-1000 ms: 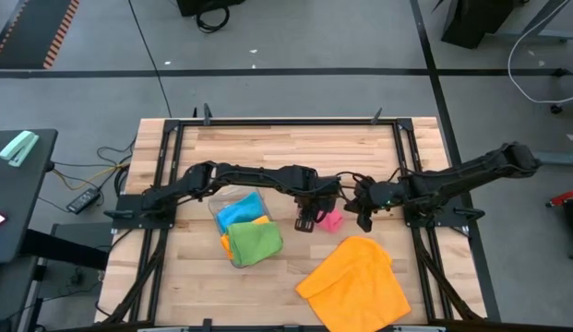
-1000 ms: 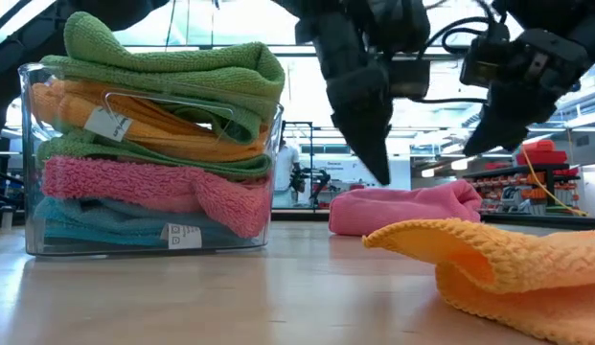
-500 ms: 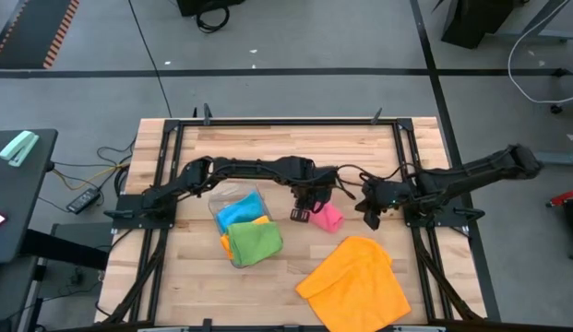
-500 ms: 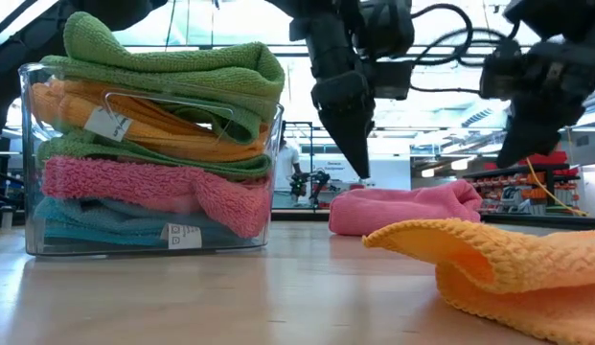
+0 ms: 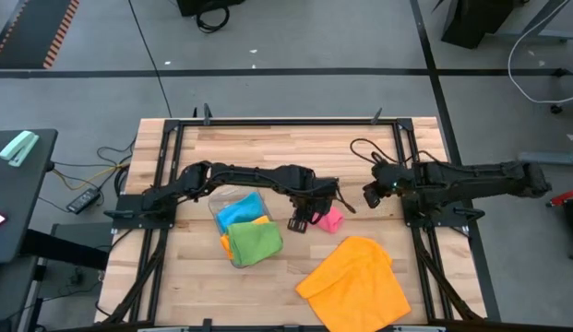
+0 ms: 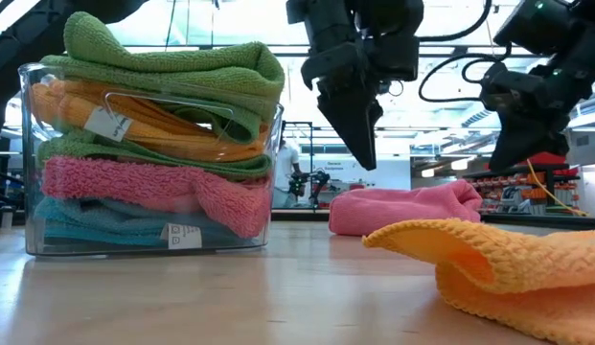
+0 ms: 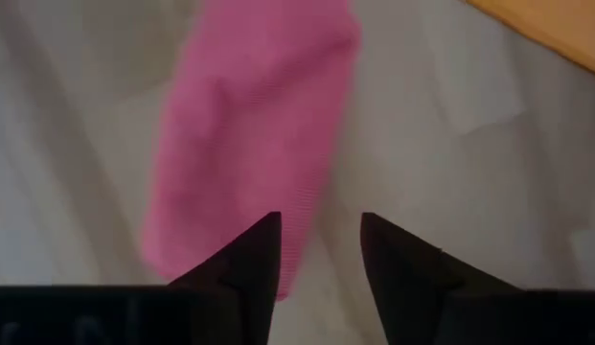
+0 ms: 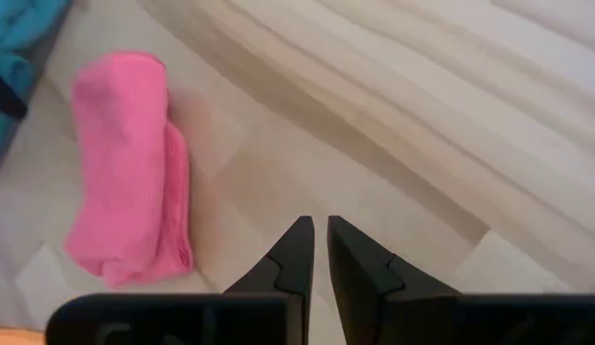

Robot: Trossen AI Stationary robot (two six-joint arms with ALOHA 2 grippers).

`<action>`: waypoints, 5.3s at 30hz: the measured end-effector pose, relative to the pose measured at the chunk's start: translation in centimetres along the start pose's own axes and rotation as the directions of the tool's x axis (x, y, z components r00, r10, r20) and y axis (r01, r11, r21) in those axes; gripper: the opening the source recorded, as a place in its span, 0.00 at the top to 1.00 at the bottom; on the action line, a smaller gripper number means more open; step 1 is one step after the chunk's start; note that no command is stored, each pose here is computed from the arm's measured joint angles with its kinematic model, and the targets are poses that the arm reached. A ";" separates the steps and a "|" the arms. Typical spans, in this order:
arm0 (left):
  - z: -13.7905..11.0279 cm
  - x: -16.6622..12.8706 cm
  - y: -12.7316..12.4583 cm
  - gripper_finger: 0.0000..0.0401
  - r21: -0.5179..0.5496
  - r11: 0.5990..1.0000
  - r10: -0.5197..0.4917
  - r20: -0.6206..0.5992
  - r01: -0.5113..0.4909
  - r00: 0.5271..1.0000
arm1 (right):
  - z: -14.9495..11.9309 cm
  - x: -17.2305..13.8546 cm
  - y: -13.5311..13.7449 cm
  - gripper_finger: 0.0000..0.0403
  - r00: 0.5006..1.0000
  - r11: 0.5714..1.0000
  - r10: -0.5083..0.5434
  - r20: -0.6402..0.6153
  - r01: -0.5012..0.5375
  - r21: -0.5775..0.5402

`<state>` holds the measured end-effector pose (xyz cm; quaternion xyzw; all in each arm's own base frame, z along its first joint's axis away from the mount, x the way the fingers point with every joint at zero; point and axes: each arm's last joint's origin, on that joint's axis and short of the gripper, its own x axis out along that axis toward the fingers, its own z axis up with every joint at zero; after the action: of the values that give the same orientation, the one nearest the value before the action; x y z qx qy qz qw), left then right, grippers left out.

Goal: Fold microfiber towels
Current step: Put the pink towel into the transparent bin

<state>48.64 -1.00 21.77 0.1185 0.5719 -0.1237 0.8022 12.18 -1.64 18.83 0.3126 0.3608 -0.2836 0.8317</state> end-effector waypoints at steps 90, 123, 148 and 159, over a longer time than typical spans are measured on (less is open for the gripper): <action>-0.2 5.5 -3.0 0.41 0.096 0.970 0.227 -0.006 -0.225 0.974 | 3.9 9.4 -0.2 0.24 0.885 0.892 0.365 -0.291 -0.243 0.380; 0.5 6.7 -2.6 0.07 0.186 0.880 0.441 0.019 -0.437 0.897 | 4.5 9.3 -0.8 0.24 0.893 0.881 0.372 -0.252 -0.254 0.399; 0.3 8.7 -2.3 0.43 0.242 0.833 0.513 -0.002 -0.497 0.859 | 5.4 6.0 -1.9 0.24 0.914 0.852 0.373 -0.160 -0.269 0.450; -0.1 9.5 -3.0 0.84 0.270 0.846 0.475 0.009 -0.460 0.880 | 5.0 4.4 -2.0 0.24 0.922 0.857 0.358 -0.145 -0.263 0.442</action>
<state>50.50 -4.33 12.62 0.3636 0.5273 0.0037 0.7680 15.40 -7.65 17.48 0.5659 0.3275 -0.1781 0.7354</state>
